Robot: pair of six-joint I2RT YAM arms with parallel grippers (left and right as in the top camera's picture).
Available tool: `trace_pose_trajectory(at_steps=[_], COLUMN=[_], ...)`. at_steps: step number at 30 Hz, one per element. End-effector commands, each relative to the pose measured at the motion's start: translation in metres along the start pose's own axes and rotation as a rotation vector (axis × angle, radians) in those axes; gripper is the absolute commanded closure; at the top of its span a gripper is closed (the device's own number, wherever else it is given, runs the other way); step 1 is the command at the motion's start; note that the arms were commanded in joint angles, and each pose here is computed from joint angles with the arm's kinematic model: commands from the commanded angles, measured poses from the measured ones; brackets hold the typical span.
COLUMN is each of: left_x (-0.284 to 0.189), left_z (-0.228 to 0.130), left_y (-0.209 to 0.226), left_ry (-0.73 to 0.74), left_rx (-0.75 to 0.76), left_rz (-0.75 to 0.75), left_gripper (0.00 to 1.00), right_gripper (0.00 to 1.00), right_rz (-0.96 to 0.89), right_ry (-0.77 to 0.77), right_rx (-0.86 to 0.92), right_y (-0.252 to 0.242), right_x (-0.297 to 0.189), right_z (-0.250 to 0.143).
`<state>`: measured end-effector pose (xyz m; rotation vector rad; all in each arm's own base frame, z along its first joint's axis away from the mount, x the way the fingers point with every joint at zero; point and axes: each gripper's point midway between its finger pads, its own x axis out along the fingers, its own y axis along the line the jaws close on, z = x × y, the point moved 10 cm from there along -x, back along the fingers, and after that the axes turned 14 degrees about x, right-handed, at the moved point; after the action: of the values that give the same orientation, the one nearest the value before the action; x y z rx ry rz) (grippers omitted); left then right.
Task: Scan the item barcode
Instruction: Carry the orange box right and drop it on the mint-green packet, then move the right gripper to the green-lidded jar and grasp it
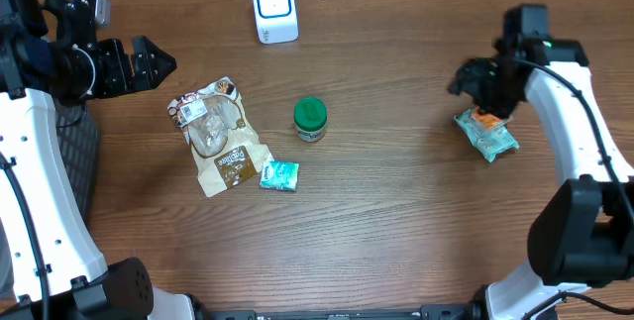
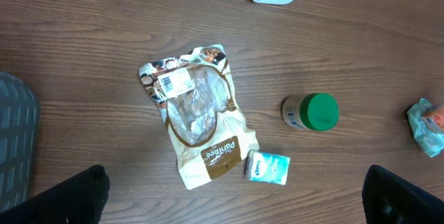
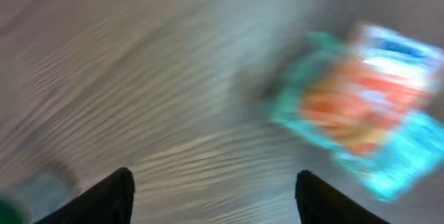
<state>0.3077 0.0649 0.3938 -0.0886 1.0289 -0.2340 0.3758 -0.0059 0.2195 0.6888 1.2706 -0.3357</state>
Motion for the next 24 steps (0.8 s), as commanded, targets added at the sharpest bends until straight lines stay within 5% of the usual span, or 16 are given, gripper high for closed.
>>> trace_pose_trajectory(at_steps=[1, 10, 16, 24], left_x=[-0.007, -0.007, -0.007, -0.007], left_z=[0.001, 0.001, 0.001, 0.001], left_y=[-0.003, -0.003, -0.003, -0.003], left_ry=[-0.025, -0.025, -0.025, -0.025], left_rx=[0.029, 0.028, 0.029, 0.029], left_rz=[-0.002, -0.002, -0.002, -0.002], left_gripper=[0.0, 0.0, 0.0, 0.0], right_gripper=[0.27, 0.19, 0.16, 0.0], right_rz=[0.128, 0.249, 0.281, 0.182], right_ry=[0.023, -0.009, -0.057, -0.141], right_rx=[-0.229, -0.527, -0.512, -0.569], right_y=[0.048, 0.131, 0.165, 0.186], right_x=[-0.013, -0.019, -0.009, 0.038], right_z=[-0.027, -0.103, -0.14, -0.171])
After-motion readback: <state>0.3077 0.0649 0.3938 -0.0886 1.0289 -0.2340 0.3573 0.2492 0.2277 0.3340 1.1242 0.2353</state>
